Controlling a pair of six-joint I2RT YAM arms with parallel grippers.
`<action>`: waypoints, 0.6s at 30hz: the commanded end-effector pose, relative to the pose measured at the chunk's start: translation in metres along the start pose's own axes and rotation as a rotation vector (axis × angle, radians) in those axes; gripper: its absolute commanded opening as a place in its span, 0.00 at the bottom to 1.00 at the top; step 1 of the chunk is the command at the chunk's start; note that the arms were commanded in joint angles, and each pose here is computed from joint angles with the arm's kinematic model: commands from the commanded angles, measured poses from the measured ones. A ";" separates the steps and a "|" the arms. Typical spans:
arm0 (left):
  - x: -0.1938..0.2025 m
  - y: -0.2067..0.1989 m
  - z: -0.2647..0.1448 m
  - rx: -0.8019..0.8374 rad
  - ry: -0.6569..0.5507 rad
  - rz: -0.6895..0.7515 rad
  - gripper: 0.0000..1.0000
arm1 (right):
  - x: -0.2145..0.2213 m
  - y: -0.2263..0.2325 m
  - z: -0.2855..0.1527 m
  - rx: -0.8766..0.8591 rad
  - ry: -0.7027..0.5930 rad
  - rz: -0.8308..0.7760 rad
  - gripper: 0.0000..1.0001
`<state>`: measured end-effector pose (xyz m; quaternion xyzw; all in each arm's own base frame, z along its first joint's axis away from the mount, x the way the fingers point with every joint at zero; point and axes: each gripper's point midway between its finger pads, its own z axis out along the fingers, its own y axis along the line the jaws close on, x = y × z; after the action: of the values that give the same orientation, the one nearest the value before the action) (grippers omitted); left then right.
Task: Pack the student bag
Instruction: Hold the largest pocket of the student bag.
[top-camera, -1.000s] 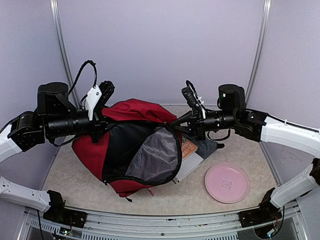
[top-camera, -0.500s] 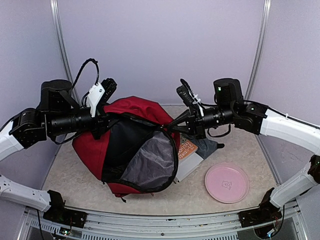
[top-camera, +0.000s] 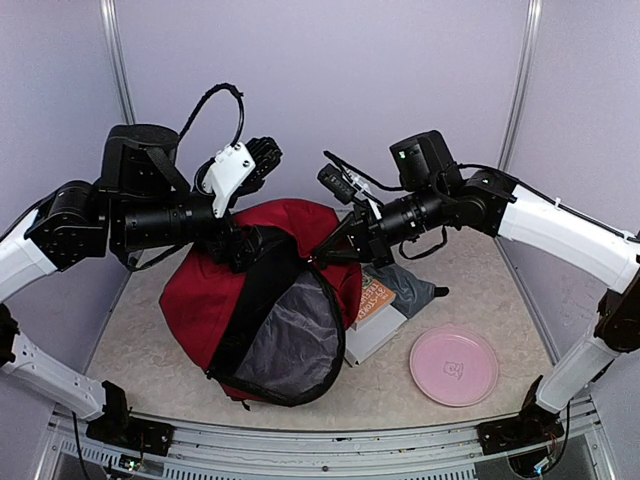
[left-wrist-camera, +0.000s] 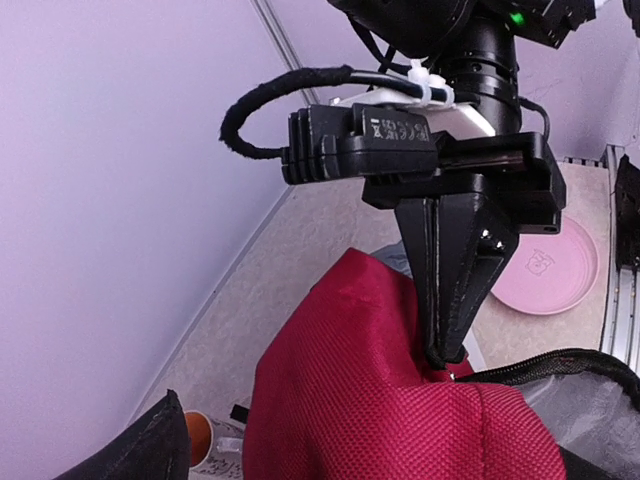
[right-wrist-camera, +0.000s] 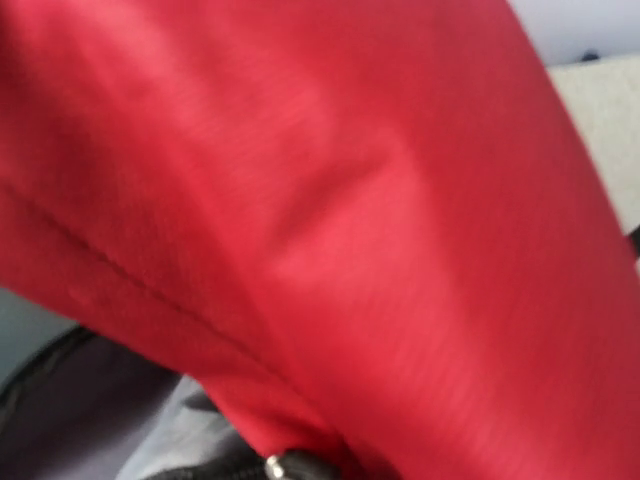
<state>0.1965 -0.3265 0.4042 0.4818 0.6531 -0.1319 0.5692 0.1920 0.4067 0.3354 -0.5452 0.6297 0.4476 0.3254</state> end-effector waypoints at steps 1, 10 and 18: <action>0.025 0.004 0.013 -0.059 0.141 0.109 0.88 | 0.001 0.007 -0.004 -0.014 0.031 0.023 0.00; 0.021 0.012 0.023 -0.118 0.134 0.122 0.00 | 0.010 0.008 -0.013 -0.009 0.036 0.111 0.00; -0.027 0.051 -0.030 -0.131 -0.158 -0.073 0.00 | 0.067 -0.034 -0.030 0.060 0.043 0.360 0.00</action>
<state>0.2214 -0.3119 0.3766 0.4891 0.6760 -0.0553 0.5484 0.2001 0.3747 0.2991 -0.4807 0.6991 0.4602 0.2614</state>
